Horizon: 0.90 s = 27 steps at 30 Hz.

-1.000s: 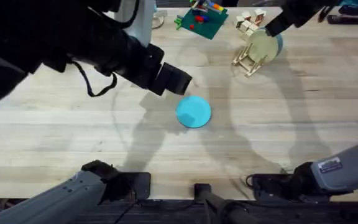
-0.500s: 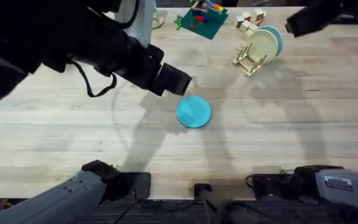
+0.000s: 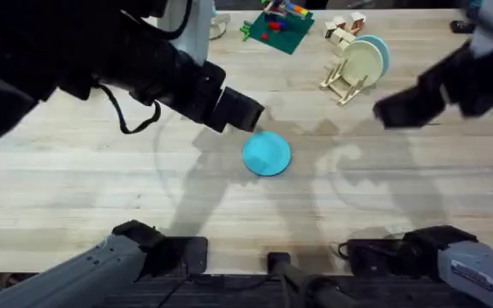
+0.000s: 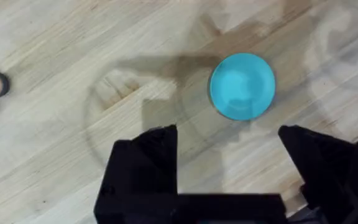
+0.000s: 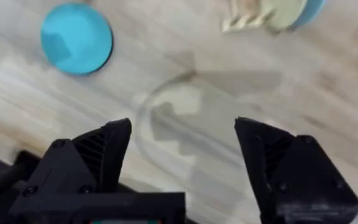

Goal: Pick up the plates from the table one by one and place each into a slot on the dish rack.

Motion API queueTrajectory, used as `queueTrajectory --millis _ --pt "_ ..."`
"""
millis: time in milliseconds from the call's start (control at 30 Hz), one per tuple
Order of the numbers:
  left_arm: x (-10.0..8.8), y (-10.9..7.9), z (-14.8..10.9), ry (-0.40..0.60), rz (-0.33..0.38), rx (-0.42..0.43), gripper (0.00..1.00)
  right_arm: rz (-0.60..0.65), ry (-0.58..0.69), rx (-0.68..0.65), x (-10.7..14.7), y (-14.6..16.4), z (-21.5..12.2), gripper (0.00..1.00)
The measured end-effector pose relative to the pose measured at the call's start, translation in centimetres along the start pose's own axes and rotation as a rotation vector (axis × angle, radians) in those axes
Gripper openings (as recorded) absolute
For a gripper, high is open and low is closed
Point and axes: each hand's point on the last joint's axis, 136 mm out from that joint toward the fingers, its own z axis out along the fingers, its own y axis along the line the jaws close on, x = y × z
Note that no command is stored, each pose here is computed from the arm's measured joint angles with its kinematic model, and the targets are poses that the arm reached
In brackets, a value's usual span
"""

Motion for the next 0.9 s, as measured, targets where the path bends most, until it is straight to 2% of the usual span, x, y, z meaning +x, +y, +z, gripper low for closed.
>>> queueTrajectory --millis 133,267,300,333,467,500,667,900 --pt "0.0 0.0 0.0 0.0 0.0 0.0 0.993 0.076 0.053 -0.042 2.6 1.2 1.5 0.995" --pt "0.0 0.0 0.0 0.0 -0.001 0.0 0.962 0.115 0.083 -0.096 3.8 2.3 2.6 0.995" --pt "0.0 0.0 0.0 0.0 -0.003 0.0 0.888 0.119 0.085 -0.103 3.9 2.5 2.7 0.995" --pt "0.0 0.0 0.0 0.0 -0.004 0.001 0.761 0.124 0.083 -0.11 3.9 2.6 2.7 0.993" --pt "0.0 -0.6 0.0 -0.002 -0.004 0.033 0.13 0.132 0.078 -0.12 3.7 2.8 2.7 0.995" --pt "-0.1 -0.9 0.0 -0.003 -0.002 0.052 0.064 0.133 0.078 -0.121 3.7 2.8 2.7 0.995" --pt "-0.2 -2.1 -0.1 -0.016 -0.009 0.168 0.044 0.136 0.077 -0.124 3.7 2.8 2.7 0.995" --pt "0.6 -2.2 1.2 -0.056 -0.062 0.372 0.044 0.136 0.076 -0.129 3.7 2.9 2.7 0.995"
